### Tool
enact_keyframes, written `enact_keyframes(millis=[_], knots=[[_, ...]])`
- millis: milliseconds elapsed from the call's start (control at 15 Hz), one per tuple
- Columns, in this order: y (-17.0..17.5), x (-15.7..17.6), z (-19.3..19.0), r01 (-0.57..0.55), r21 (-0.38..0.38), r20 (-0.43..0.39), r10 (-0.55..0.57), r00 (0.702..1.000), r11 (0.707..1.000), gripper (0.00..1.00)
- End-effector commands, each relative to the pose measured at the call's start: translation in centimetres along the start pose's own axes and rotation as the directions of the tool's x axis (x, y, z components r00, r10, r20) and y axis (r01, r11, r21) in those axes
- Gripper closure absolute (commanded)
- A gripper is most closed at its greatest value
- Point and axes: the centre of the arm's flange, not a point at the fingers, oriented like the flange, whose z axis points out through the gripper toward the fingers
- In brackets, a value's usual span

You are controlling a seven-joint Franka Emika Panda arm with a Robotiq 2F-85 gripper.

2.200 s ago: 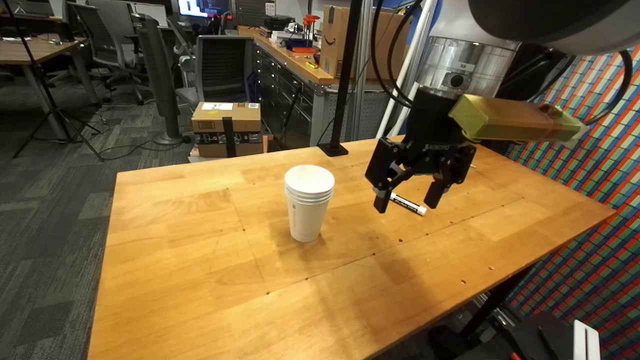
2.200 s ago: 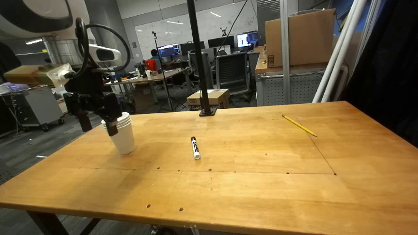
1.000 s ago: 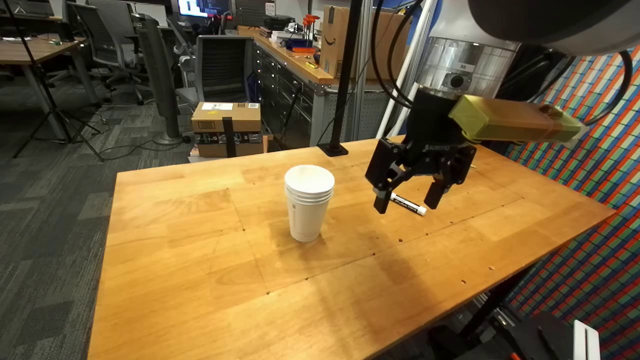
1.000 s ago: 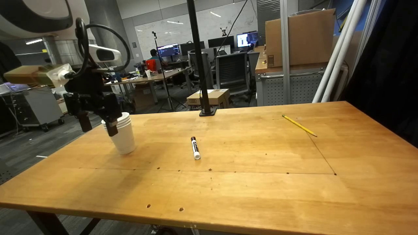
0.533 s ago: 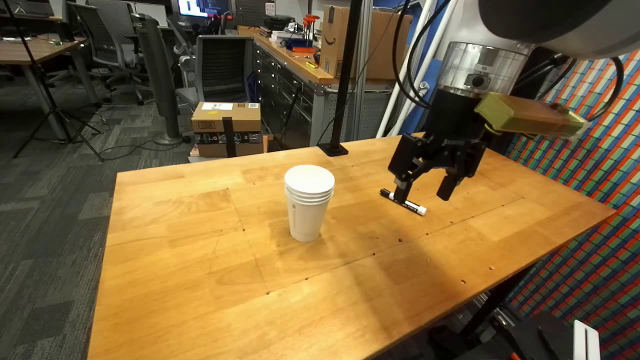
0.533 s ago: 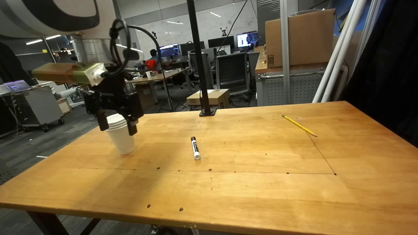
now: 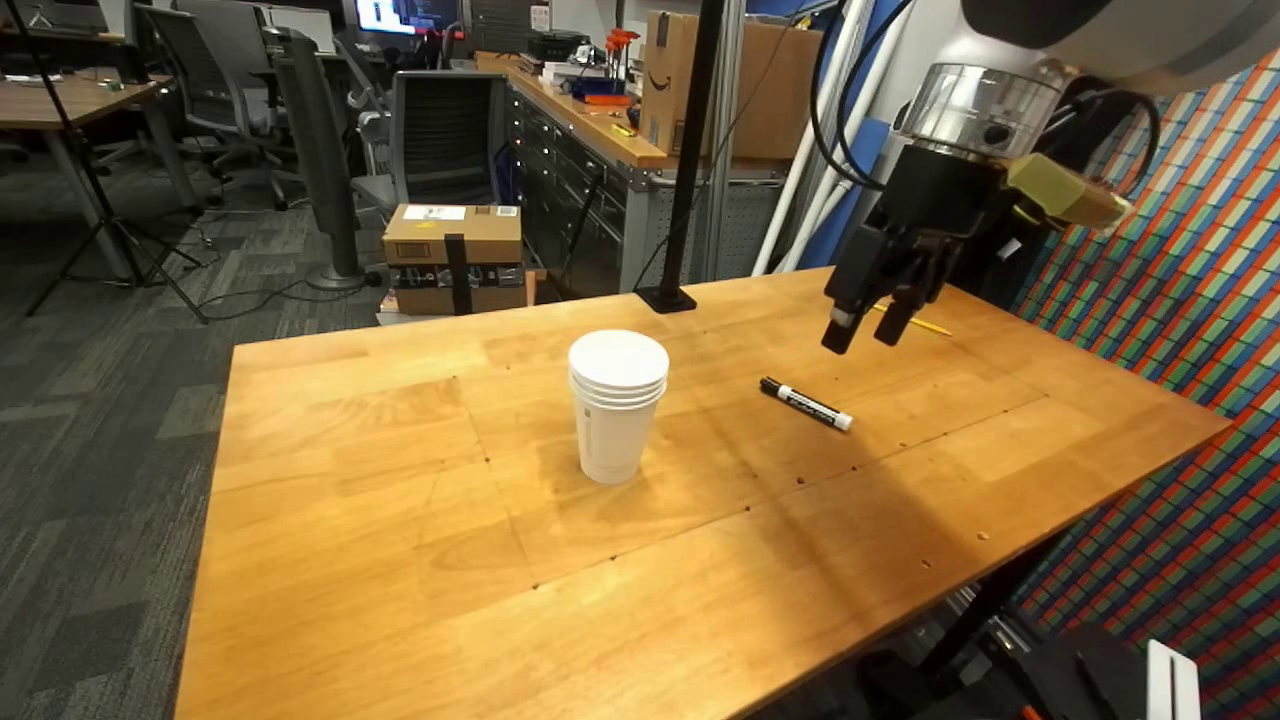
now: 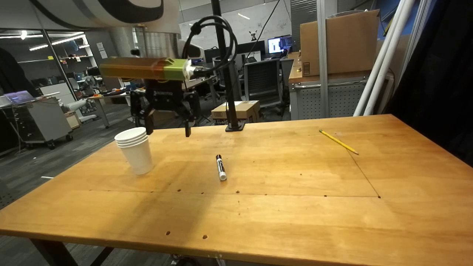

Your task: Pick up the marker from the table and put it in the put

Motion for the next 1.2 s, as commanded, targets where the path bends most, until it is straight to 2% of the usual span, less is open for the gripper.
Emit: enact_keyframes(millis=[0, 267, 467, 800, 1133], knots=[[1.9, 2.7, -0.9, 0.156, 0.018, 0.009, -0.156, 0.988, 0.988, 0.0], [3.8, 3.8, -0.1, 0.283, 0.013, 0.023, -0.283, 0.959, 0.959, 0.0], [6.2, 5.1, 0.7, 0.324, 0.008, 0.02, -0.324, 0.946, 0.946, 0.0], [8.8, 6.4, 2.1, 0.334, -0.019, 0.024, -0.334, 0.942, 0.942, 0.0], [8.0, 7.1, 5.1, 0.299, -0.051, 0.021, -0.299, 0.954, 0.953, 0.0]])
